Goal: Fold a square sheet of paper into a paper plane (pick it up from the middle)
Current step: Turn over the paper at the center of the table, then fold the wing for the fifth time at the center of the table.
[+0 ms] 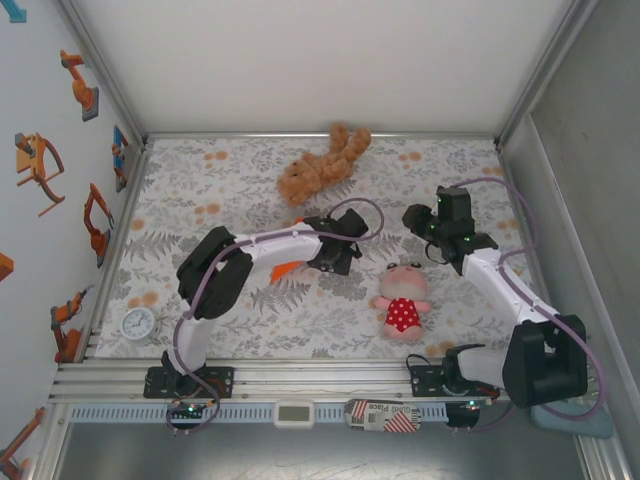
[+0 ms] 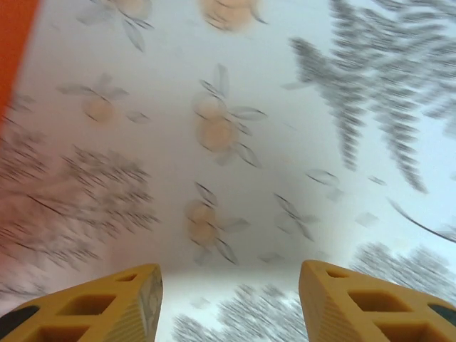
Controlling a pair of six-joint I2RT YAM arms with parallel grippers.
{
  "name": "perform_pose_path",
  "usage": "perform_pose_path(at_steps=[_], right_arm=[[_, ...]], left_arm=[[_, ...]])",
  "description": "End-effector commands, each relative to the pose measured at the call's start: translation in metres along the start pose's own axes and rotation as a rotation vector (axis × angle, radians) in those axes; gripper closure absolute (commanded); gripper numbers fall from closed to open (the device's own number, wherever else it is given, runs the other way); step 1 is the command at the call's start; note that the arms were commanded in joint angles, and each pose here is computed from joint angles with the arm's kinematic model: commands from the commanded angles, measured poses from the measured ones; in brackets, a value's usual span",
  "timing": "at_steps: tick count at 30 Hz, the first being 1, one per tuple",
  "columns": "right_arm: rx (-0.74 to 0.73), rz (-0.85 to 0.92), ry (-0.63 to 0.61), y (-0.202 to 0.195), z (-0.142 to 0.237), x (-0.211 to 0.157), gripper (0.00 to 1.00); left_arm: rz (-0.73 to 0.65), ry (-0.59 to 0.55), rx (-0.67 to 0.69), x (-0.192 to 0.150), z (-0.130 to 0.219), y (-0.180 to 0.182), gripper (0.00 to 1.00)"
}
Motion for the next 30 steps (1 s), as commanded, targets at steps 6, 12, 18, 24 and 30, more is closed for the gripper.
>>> perform_pose_path(at_steps=[6,12,18,24,30], right_arm=[[0.02,0.019,0.059,0.008,0.002,0.003,0.58],[0.077,-0.015,0.139,0.012,-0.013,-0.005,0.5],[0.162,-0.041,0.243,0.018,-0.027,-0.017,0.47],[0.23,-0.013,0.298,0.025,-0.034,-0.026,0.41],[0.209,-0.012,0.307,0.025,-0.037,-0.031,0.37]], left_arm=[[0.159,-0.155,-0.259,-0.004,0.056,-0.007,0.4],[0.253,-0.205,-0.175,-0.018,0.07,0.04,0.31],[0.363,-0.191,-0.116,-0.027,0.053,0.084,0.28],[0.41,-0.18,-0.105,-0.024,0.038,0.103,0.27],[0.446,-0.162,-0.107,-0.023,0.021,0.11,0.27]])
Point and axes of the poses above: each hand's point on the last joint's axis, 136 mm out from that joint toward the fingers, its own z axis back along the fingers, its own y axis along the line the jaws close on, x = y × z, the point moved 9 cm from there along z, back along the fingers, and after that the axes turned 15 degrees about -z, right-handed, at the moved point
